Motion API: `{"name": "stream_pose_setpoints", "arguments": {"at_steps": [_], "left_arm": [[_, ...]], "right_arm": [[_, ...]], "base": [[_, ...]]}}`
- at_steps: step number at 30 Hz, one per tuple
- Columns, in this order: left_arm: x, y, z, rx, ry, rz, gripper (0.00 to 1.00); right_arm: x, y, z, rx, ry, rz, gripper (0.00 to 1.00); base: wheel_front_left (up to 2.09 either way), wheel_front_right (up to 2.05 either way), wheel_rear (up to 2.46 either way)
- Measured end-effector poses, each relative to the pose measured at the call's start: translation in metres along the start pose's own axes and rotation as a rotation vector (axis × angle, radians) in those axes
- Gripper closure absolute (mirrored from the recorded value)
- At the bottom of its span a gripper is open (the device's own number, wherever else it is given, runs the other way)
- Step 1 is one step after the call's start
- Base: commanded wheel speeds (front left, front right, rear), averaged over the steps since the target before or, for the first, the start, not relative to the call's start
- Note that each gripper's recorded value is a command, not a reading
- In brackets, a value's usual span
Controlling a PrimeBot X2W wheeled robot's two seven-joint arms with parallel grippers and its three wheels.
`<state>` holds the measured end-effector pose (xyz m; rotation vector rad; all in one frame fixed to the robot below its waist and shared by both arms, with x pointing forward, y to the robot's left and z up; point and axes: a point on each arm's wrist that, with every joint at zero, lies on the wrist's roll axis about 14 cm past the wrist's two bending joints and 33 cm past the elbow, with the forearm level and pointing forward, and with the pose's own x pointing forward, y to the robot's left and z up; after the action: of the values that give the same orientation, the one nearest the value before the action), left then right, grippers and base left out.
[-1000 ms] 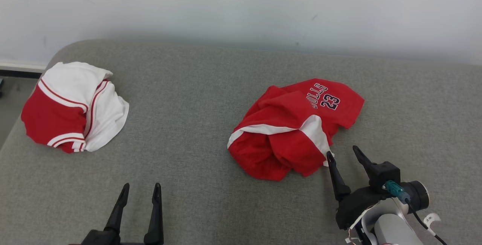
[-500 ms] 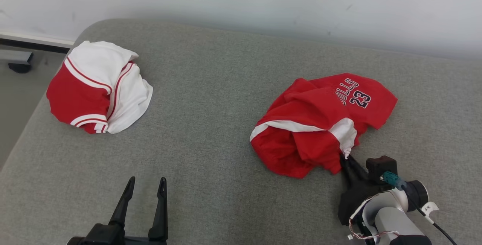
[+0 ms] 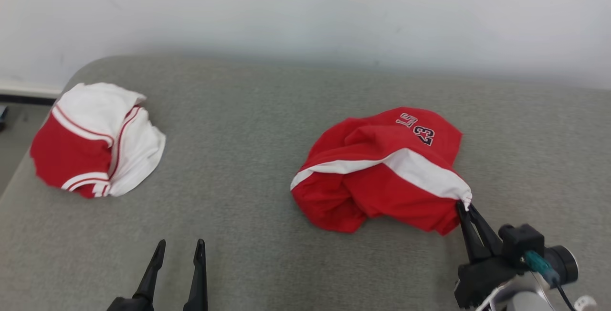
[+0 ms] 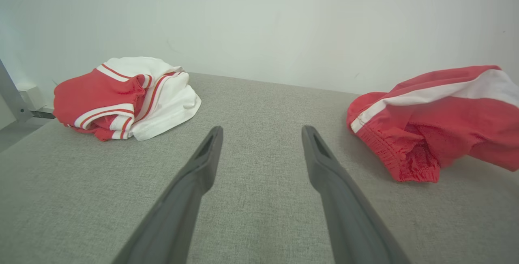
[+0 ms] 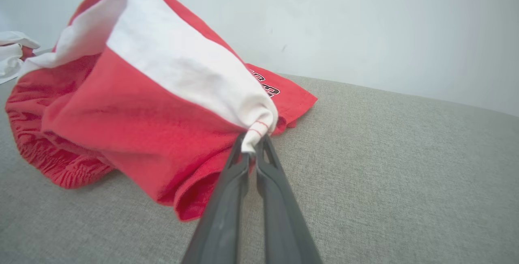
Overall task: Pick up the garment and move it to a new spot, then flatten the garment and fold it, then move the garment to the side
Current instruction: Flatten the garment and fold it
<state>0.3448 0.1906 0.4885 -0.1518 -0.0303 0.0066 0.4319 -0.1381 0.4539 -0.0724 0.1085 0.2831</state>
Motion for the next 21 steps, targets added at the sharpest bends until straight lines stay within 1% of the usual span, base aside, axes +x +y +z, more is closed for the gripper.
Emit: {"name": "stream_pose_setpoints", "arguments": {"at_steps": [3, 7, 11, 13, 14, 15, 16, 21], "left_arm": [[0.005, -0.012, 0.001, -0.004, -0.004, -0.038, 0.0], [0.011, -0.027, 0.0, -0.01, -0.005, -0.088, 0.0], [0.016, -0.036, 0.0, -0.012, -0.005, -0.117, 0.0], [0.017, -0.039, -0.003, -0.014, 0.003, -0.124, 0.0], [0.017, -0.039, -0.003, -0.014, 0.003, -0.124, 0.0], [0.018, -0.04, -0.004, -0.014, 0.008, -0.127, 0.0], [0.018, -0.04, -0.005, -0.015, 0.01, -0.131, 0.0], [0.015, -0.039, -0.006, -0.015, 0.013, -0.13, 0.0]], "right_arm": [[-0.022, -0.01, 0.004, -0.015, -0.023, -0.025, 1.0], [-0.052, -0.032, 0.002, -0.024, -0.028, -0.089, 1.0], [-0.083, -0.047, -0.021, -0.011, 0.033, -0.147, 1.0], [-0.094, -0.047, -0.036, 0.007, 0.076, -0.154, 1.0], [-0.094, -0.047, -0.036, 0.007, 0.076, -0.154, 0.94], [-0.097, -0.045, -0.041, 0.017, 0.094, -0.151, 0.56], [-0.1, -0.044, -0.045, 0.029, 0.101, -0.155, 0.0], [-0.098, -0.042, -0.03, 0.062, 0.046, -0.159, 0.0]], "base": [[0.0, 0.0, 0.0], [0.0, 0.0, 0.0], [0.0, 0.0, 0.0], [0.0, 0.0, 0.0], [0.0, 0.0, 0.0], [0.0, 0.0, 0.0], [0.0, 0.0, 0.0], [0.0, 0.0, 0.0]]}}
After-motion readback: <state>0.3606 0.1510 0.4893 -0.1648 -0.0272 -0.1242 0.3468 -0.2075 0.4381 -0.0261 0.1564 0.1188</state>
